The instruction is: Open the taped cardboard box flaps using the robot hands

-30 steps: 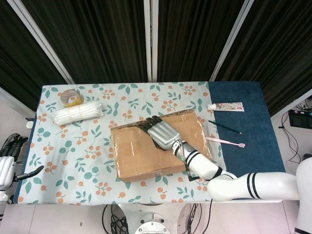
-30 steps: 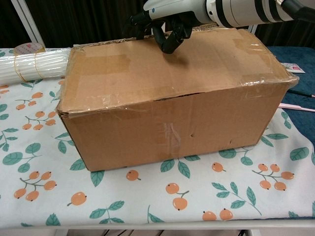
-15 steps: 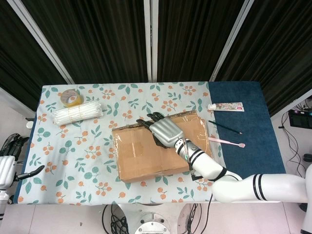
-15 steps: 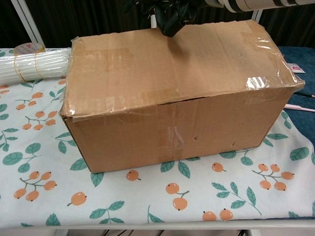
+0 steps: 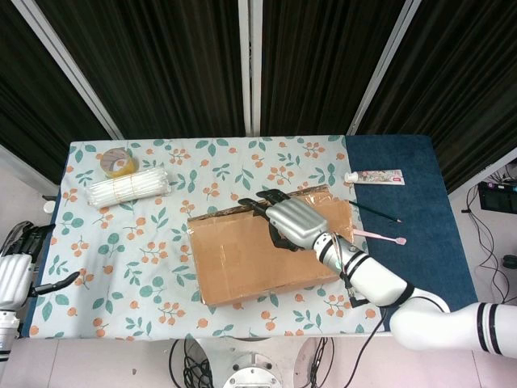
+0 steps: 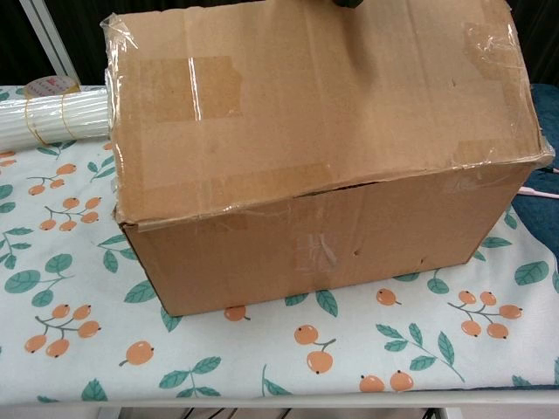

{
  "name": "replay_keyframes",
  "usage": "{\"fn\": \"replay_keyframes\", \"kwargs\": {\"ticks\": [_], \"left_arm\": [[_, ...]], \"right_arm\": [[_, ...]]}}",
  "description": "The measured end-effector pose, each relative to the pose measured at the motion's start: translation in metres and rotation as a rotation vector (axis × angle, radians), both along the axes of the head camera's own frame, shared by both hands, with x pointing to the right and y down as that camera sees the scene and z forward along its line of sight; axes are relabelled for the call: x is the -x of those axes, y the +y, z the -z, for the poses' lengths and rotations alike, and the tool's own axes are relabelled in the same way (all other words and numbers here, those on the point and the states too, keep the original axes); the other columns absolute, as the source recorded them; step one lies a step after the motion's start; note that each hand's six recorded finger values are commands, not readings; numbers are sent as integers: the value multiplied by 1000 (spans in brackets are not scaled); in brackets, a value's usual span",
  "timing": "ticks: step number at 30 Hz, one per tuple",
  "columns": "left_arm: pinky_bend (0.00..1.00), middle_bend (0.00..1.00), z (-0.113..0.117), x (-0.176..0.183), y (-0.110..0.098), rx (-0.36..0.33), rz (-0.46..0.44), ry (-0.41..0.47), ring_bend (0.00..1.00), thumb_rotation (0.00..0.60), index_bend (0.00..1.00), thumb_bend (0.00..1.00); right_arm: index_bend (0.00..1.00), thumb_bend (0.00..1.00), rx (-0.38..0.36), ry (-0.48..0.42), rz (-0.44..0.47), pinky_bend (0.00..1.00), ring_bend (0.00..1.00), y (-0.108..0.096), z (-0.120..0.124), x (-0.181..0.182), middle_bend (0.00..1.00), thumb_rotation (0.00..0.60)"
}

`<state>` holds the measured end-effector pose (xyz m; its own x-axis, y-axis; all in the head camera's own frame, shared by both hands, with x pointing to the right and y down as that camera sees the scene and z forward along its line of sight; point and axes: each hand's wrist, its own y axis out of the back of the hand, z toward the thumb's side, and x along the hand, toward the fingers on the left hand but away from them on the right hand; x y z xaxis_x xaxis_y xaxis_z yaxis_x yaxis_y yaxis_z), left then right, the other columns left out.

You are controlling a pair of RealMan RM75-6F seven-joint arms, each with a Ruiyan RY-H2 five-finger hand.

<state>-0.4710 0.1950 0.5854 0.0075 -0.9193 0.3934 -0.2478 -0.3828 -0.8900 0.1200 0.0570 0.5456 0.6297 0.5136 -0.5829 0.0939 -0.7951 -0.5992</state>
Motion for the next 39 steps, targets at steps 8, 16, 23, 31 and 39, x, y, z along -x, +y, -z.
{"fn": "replay_keyframes", "kwargs": {"ticks": [8, 16, 23, 31, 39], "left_arm": [[207, 136, 1, -11, -4, -1, -21, 4, 91, 197, 113, 0], [207, 137, 5, -17, -8, -8, -30, 8, 91, 197, 113, 0], [207, 136, 10, -21, -11, -16, -39, 11, 91, 198, 113, 0], [207, 136, 12, -25, -16, -13, -54, 16, 91, 198, 113, 0], [207, 136, 14, -28, -16, -20, -63, 25, 91, 197, 113, 0]], "right_arm": [[0, 983, -34, -35, 16, 0, 0, 13, 29, -19, 320, 600], [0, 979, -77, -45, 37, 0, 0, 31, 54, -44, 322, 600], [0, 978, -131, -66, 56, 0, 0, 49, 74, -62, 343, 600], [0, 977, -130, -79, 86, 0, 5, 80, 87, -88, 469, 600], [0, 969, -206, -129, 35, 0, 5, 82, 105, -109, 386, 600]]}}
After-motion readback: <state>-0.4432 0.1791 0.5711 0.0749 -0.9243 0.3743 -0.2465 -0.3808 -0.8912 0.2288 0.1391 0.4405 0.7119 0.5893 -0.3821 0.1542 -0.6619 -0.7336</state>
